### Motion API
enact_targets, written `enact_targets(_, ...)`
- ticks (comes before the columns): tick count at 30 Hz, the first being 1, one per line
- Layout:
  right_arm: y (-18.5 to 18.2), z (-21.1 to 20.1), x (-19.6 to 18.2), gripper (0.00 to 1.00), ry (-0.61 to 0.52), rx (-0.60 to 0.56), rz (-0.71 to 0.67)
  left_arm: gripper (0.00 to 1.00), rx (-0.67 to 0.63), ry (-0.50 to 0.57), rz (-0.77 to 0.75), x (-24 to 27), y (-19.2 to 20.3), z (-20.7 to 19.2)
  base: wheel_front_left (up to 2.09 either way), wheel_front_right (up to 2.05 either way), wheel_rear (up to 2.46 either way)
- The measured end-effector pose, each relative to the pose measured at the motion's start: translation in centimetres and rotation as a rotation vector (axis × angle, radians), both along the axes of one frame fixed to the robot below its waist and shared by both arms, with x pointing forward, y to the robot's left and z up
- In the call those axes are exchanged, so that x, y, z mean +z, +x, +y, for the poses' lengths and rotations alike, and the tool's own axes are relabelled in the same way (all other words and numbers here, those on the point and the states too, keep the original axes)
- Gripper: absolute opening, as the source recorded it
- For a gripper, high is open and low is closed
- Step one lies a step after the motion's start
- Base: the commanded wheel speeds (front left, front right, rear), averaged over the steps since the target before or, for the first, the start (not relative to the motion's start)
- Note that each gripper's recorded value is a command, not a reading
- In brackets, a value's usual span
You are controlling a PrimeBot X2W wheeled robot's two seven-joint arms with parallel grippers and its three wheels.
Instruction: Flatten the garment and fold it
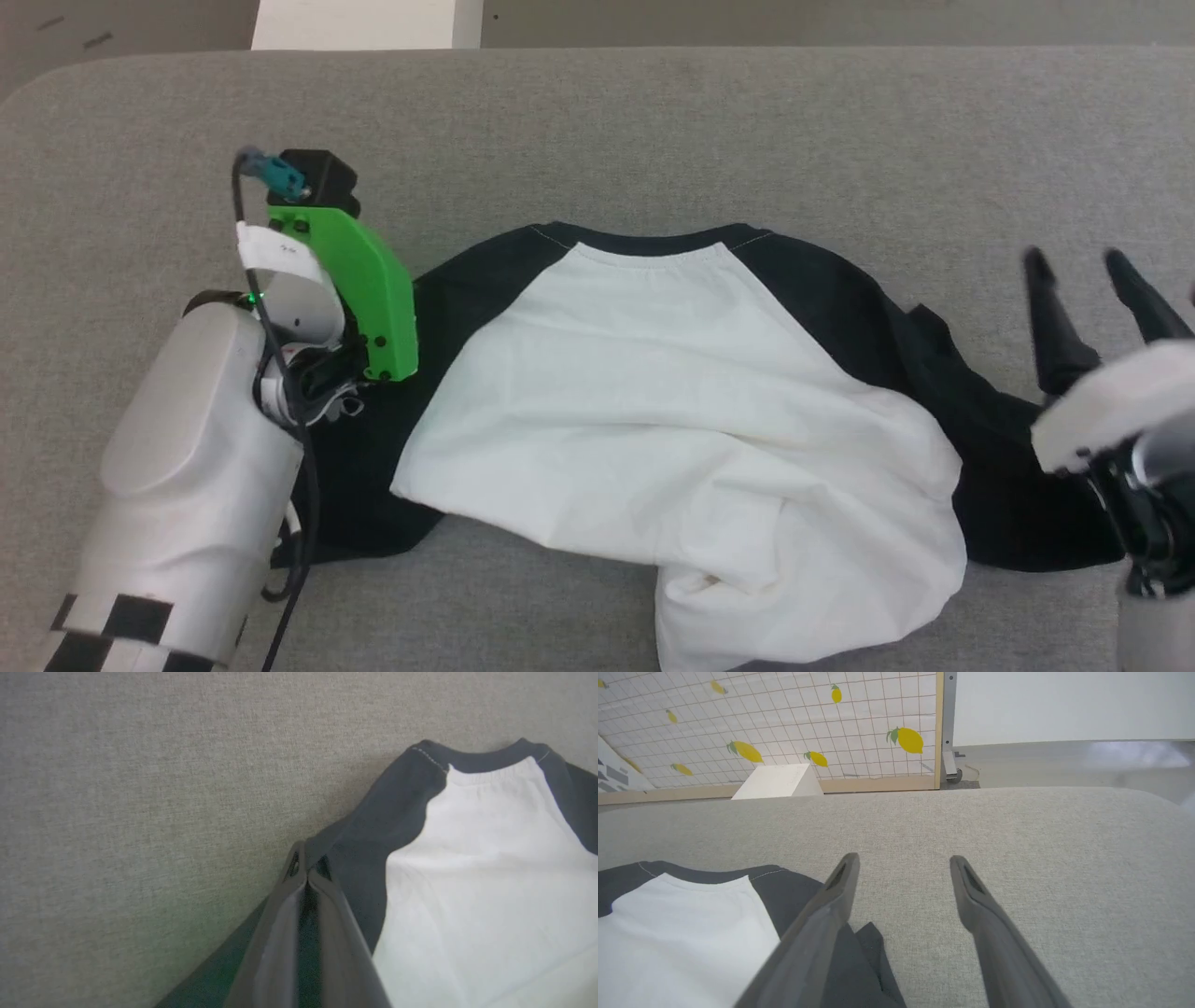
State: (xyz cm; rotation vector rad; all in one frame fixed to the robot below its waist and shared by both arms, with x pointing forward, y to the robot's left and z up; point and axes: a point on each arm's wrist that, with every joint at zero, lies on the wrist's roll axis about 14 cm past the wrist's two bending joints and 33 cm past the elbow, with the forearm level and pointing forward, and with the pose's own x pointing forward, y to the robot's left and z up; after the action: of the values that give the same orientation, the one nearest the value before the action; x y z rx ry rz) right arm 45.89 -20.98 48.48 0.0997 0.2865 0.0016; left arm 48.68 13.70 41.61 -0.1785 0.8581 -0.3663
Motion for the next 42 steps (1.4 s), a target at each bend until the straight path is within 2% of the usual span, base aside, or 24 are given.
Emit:
enact_targets(5, 1.9, 3.3, -0.8, 1.0, -0.088, 0.17, 0.156, 0.0, 0.003, -0.003, -0.005, -0.6, -1.0, 0.4, 0.0, 0.0, 0.0)
enact_targets(11, 1.8, 6.2, -4.3, 1.0, -0.251, 0.361, 0.452, 0.0, 0.021, -0.017, 0.01, -1.5, -2.0, 0.5, 0.0, 0.0, 0.0)
enact_targets(14, 1.8, 7.1, -5.3, 1.0, -0.312, 0.419, 0.537, 0.0, 0.021, -0.017, 0.013, -1.6, -2.1, 0.6, 0.0, 0.0, 0.0)
enact_targets(21, 1.9, 8.4, -8.7, 1.0, -0.394, 0.493, 0.664, 0.0, 0.035, -0.012, 0.03, -2.4, -2.1, 1.3, 0.0, 0.0, 0.0)
enact_targets(29, 2.2, 9.8, -11.6, 0.98, -0.403, 0.556, 0.721, 0.0, 0.043, -0.014, 0.047, -3.4, -2.1, 1.6, 0.0, 0.0, 0.0)
enact_targets(30, 2.3, 9.9, -11.6, 0.25, -0.399, 0.561, 0.724, 0.0, 0.044, -0.015, 0.049, -3.4, -2.1, 1.6, 0.0, 0.0, 0.0)
enact_targets(31, 2.5, 10.0, -11.6, 0.0, -0.394, 0.564, 0.724, 0.0, 0.044, -0.015, 0.051, -3.5, -2.1, 1.7, 0.0, 0.0, 0.0)
enact_targets(36, 3.0, 10.3, -11.1, 0.0, -0.359, 0.567, 0.694, 0.0, 0.05, -0.044, 0.044, -3.3, -1.9, 1.4, 0.0, 0.0, 0.0)
enact_targets(42, 4.3, 9.9, -8.1, 0.0, -0.294, 0.52, 0.569, 0.0, 0.065, -0.07, -0.026, -1.1, -1.4, 1.5, 0.0, 0.0, 0.0)
